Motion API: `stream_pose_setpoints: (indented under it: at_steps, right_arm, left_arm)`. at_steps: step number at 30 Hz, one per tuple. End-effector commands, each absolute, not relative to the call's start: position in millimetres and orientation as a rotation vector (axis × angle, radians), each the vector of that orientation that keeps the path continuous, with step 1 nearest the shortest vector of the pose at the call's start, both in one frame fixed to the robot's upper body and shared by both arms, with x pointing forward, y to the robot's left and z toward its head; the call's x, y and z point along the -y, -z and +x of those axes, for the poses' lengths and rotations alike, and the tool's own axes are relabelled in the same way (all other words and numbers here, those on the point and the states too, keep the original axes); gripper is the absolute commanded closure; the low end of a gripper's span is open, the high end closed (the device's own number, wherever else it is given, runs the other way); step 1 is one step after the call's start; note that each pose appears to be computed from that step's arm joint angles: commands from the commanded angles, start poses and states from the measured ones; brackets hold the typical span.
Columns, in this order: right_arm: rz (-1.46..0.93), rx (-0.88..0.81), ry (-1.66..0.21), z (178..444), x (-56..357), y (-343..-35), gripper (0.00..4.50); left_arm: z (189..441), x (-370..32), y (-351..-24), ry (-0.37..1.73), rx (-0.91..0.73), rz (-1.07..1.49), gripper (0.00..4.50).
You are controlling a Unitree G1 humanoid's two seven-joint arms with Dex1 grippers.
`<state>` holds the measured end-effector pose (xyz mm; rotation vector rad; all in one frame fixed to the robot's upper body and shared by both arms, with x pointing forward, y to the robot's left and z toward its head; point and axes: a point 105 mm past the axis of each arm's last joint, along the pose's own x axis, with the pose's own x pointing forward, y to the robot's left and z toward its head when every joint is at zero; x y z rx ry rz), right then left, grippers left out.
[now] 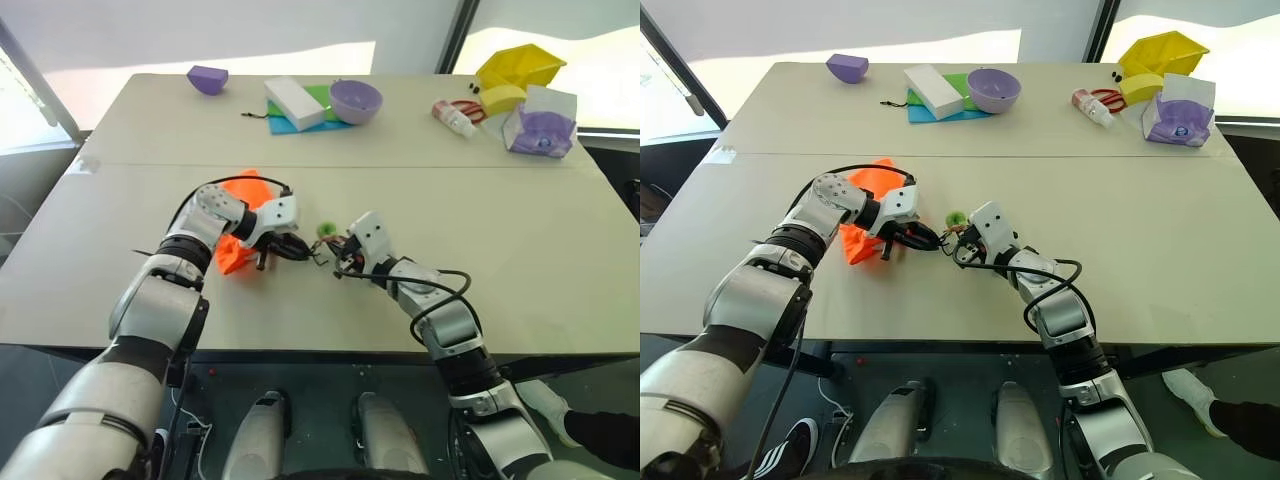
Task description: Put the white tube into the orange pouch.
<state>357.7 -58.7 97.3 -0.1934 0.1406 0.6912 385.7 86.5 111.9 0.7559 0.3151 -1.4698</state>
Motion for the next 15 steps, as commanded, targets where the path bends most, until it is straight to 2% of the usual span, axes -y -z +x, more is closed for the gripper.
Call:
stream_pose_setpoints:
  at_steps: [1,8,15]
  right_arm:
    - [-0.198,-0.074,-0.703,356,53,-115,4.50]
    - [-0.198,-0.069,-0.675,360,60,-118,4.50]
    - [-0.260,-0.074,-0.559,377,114,-125,4.50]
  left_arm:
    - [387,-90,-114,1.461,-0.311,0.775,3.90]
    - [385,-95,-114,1.471,-0.311,0.762,3.90]
    - [386,-121,-118,1.428,-0.332,0.780,3.90]
